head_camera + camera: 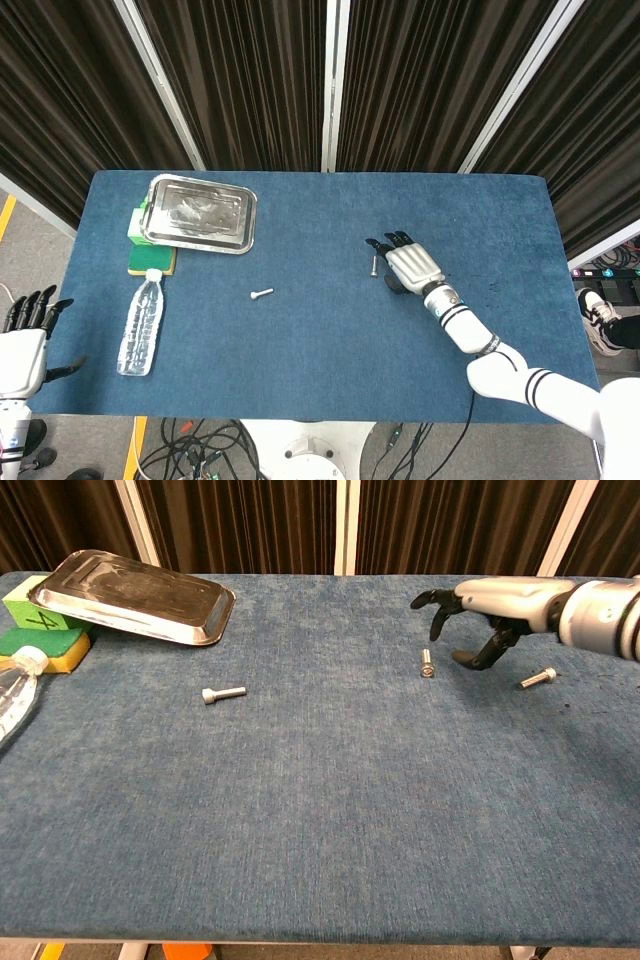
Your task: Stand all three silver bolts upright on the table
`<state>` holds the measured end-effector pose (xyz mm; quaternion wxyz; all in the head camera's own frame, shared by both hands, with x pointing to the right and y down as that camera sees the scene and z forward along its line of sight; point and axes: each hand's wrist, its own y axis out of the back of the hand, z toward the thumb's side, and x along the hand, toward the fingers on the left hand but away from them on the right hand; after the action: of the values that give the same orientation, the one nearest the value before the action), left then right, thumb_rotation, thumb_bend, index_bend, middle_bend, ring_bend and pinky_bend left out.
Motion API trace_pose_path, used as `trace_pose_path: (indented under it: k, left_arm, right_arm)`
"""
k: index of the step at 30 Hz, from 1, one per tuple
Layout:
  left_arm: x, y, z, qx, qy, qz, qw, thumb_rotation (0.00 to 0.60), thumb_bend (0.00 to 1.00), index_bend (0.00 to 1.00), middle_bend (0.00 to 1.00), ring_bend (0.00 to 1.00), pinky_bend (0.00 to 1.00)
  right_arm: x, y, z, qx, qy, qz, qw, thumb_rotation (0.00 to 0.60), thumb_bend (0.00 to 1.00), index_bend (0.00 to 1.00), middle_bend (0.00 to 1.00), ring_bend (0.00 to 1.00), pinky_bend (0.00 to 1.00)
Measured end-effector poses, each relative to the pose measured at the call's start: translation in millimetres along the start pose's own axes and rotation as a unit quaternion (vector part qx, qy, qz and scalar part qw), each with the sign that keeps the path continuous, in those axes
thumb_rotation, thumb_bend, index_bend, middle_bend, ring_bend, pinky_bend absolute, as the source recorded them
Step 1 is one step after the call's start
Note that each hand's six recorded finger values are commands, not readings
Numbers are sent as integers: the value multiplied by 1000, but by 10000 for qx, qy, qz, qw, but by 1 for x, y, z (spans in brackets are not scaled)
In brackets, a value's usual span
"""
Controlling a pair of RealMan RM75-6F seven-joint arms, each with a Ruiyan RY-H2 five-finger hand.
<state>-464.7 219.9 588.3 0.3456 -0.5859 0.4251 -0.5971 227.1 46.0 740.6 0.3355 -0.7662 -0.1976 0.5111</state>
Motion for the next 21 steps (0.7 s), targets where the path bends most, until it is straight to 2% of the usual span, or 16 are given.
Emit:
trace_pose_path:
  k: [11, 21]
  left_arm:
    - [-1, -3, -3, -38, 40, -25, 10000, 600, 61, 192, 43, 0, 0]
    - [-3, -6, -6, -91, 30, -19, 10000, 600, 61, 193, 43, 0, 0]
  right_arm:
    - [-13, -13, 7, -51, 56, 67, 9999, 600, 438, 45, 290, 0, 0]
    - [7, -18, -13, 35, -124, 81, 9999, 600, 437, 45, 368, 0, 0]
